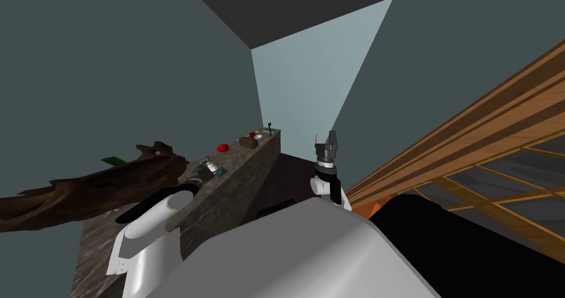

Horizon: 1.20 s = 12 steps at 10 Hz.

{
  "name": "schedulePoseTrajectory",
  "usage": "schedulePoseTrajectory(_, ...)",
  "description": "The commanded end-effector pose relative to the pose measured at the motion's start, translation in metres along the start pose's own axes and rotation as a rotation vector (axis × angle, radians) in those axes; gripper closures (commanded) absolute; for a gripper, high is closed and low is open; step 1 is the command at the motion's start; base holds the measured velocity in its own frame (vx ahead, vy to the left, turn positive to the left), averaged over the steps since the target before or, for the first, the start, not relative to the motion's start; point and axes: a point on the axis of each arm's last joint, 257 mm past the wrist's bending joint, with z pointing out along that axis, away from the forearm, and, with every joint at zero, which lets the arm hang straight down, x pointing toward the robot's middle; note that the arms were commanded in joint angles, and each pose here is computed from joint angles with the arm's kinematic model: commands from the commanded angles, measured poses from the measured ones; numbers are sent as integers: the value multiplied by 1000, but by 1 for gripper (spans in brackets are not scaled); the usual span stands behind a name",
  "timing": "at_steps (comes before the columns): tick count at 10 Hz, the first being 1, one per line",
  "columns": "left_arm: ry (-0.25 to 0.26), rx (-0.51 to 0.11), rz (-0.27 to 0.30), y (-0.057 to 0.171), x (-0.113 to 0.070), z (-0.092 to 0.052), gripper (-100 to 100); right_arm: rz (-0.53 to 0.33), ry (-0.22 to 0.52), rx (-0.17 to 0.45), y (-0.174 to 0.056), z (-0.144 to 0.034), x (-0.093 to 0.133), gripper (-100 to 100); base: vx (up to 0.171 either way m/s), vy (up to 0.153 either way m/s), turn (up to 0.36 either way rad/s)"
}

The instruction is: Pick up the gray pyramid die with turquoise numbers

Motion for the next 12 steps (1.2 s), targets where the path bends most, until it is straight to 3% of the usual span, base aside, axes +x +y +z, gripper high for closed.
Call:
schedulePoseTrajectory(1, 3, -34, -20, 8, -2, 1, -100, 0, 0, 0, 0, 0, 0, 0, 39, 5, -11)
schedulePoseTrajectory(6, 15, -205, -171, 67, -14, 1, -100, 0, 0, 0, 0, 0, 0, 0, 63, 22, -21)
schedulePoseTrajectory(10, 15, -311, -271, 118, -14, -6, -100, 0, 0, 0, 0, 0, 0, 0, 76, 79, -3)
schedulePoseTrajectory(11, 17, -296, -258, 108, -15, -2, -100, 0, 0, 0, 0, 0, 0, 0, 32, 46, -4)
schedulePoseTrajectory(12, 16, -300, -260, 109, -15, -2, 0, 0, 0, 0, 0, 0, 0, 0, 6, 9, -1)
